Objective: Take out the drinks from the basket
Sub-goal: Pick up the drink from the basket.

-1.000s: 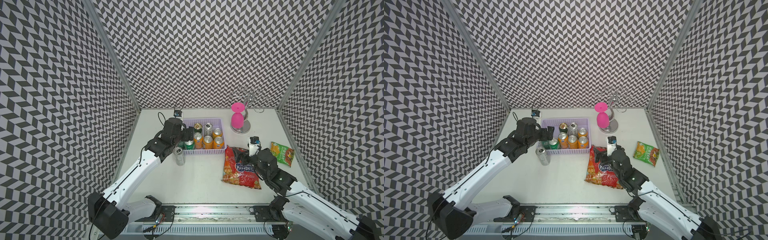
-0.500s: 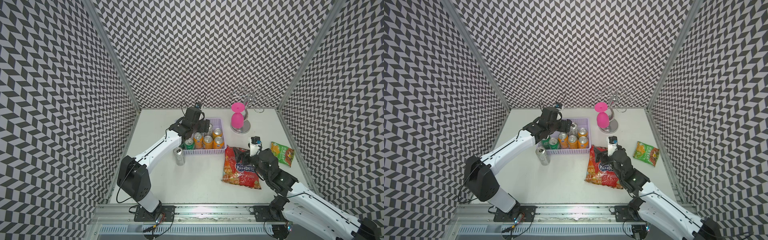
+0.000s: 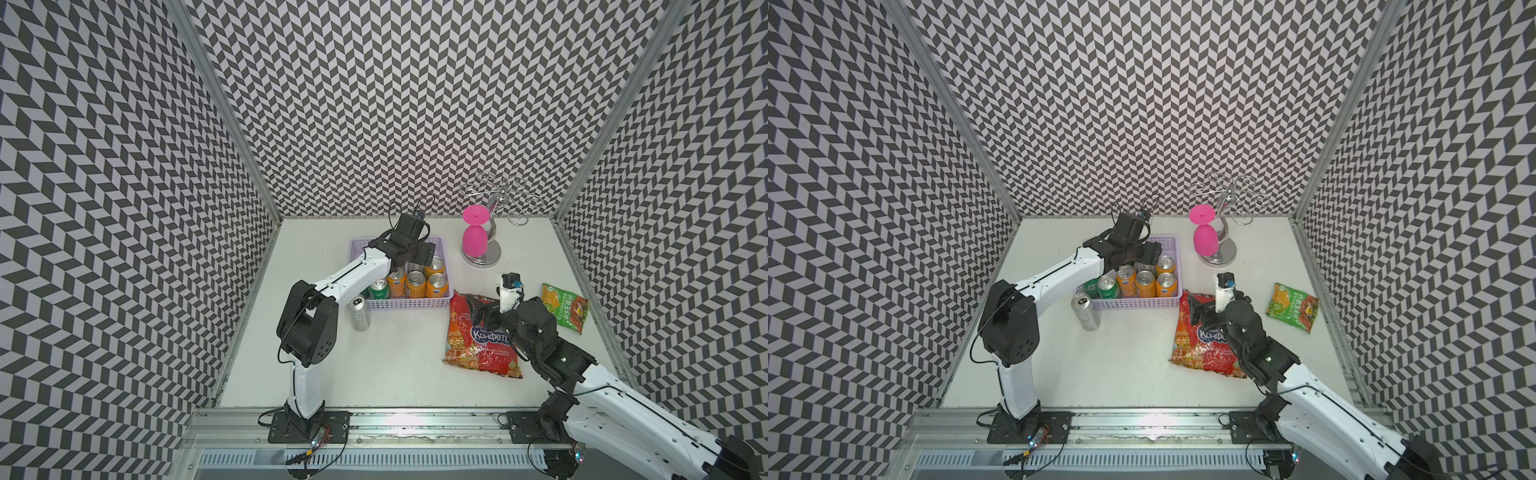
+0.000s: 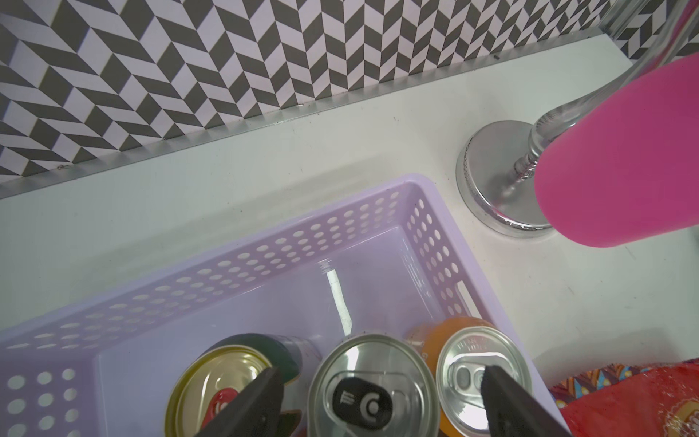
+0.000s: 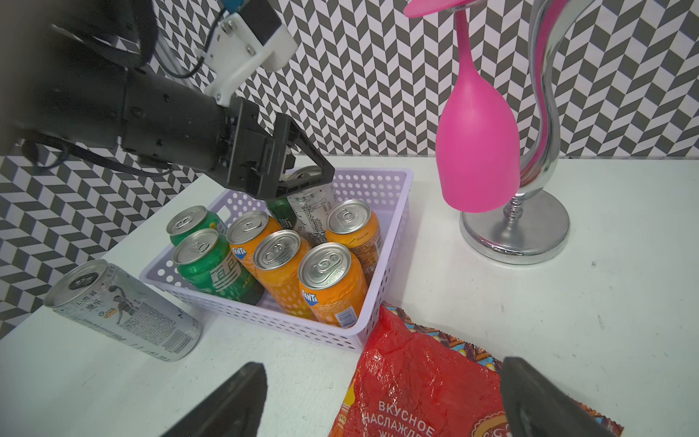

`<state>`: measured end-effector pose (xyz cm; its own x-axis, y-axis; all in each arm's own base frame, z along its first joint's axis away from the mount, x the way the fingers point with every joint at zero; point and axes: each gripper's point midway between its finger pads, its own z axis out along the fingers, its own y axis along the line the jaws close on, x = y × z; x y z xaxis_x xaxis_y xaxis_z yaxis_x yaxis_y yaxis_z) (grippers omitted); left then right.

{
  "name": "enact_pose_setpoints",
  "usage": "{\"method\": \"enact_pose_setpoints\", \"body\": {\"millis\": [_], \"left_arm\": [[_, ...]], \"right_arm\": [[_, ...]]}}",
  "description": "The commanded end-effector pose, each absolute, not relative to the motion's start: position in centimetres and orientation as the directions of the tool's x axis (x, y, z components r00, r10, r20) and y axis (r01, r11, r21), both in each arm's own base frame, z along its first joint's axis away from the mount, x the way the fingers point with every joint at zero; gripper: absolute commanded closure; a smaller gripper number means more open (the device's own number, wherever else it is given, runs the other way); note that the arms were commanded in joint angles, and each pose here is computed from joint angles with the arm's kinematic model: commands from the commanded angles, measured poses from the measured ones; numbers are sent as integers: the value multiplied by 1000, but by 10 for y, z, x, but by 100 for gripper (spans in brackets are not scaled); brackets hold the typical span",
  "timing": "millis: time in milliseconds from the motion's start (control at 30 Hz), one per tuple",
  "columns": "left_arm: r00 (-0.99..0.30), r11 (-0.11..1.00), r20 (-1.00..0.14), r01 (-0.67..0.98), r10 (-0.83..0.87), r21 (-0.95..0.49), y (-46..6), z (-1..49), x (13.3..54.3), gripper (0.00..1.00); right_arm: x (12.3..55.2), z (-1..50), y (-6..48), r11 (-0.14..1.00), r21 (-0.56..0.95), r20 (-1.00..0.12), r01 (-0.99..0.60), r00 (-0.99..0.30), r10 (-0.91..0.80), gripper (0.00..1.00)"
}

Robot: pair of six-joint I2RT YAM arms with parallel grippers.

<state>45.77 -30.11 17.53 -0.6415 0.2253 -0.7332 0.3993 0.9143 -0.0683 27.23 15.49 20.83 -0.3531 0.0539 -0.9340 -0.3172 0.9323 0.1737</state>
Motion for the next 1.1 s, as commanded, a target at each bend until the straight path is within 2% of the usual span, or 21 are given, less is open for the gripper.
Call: {"method": "enact_pose_setpoints", "body": {"millis": [0,367,533,633,1067], "left_arm": [[-639,906,-725,420,255,-52,-308,173,461,17],[-669,912,-689,410,277,-31,-307,147,461,30],[-670,912,-688,408,278,-29,-305,146,460,46],[-666,912,-693,409,276,-30,-305,150,459,51],[-609,913,-756,407,240,-37,-298,202,447,54]], "right_arm": [[273,217,151,934,185,-942,-305,-327,80,0],[273,212,151,935,181,-939,-305,-335,72,0],[273,210,153,933,183,-938,-308,-340,72,0],[273,210,153,934,183,-937,-308,-341,72,0],[273,208,152,935,184,-936,-304,-344,73,0]]}}
